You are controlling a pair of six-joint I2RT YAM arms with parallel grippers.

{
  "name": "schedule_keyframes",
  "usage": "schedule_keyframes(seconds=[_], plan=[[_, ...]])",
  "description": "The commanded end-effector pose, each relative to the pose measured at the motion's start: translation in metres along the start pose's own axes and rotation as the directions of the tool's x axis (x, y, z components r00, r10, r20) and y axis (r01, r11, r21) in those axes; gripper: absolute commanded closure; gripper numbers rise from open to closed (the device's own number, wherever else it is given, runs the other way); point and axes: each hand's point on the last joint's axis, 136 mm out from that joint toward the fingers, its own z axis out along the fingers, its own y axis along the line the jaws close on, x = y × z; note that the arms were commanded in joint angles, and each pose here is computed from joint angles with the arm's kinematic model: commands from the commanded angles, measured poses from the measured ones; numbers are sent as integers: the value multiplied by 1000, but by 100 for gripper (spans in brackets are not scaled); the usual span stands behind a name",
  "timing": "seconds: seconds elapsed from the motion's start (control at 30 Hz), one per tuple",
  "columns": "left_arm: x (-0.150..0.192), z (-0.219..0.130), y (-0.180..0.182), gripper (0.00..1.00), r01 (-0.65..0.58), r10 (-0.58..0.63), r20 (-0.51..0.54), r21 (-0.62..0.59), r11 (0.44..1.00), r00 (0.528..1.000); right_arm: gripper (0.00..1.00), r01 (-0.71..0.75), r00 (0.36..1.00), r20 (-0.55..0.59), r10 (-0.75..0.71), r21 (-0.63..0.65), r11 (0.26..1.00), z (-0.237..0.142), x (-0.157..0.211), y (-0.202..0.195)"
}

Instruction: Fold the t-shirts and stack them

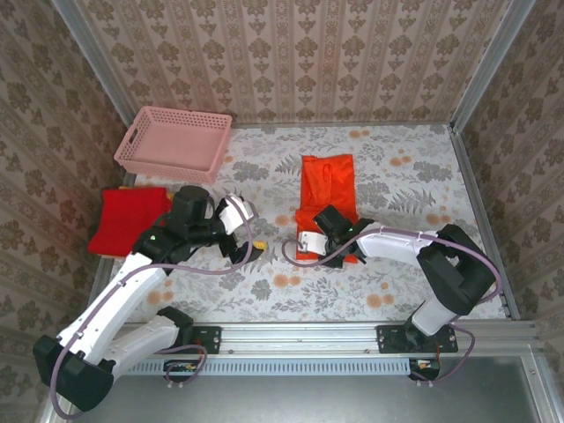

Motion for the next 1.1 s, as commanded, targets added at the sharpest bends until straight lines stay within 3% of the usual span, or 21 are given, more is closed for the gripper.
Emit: schedule_keyframes(seconds=[0.0,0.4,0.6,0.73,0.93,1.0,1.07], plan=[[-3,2,0,0,-2,2,32,6,1000,999,100,-1,998,-70,1,5,1000,5,14,-1],[5,5,1,0,51,-50,38,-5,999,998,100,15,1000,0,-15,-98,995,-45,6,47],[4,7,-1,0,42,-43,51,4,999,998,100,-18,1000,17,23,-224,975,-93,4,82],[2,9,6,0,59,-57,63,-26,998,996,100,-15,998,47,29,-274,962,-129,-9,84],[2,34,40,0,284,-272,113,-111,952,956,100,53,999,23,-49,-257,965,-146,-12,65],[7,45,58,1,409,-392,126,-164,898,911,100,62,998,17,-59,-255,965,-146,-13,56],[15,57,75,9,549,-532,137,-216,807,836,100,68,998,3,-69,-240,968,-145,-12,46]])
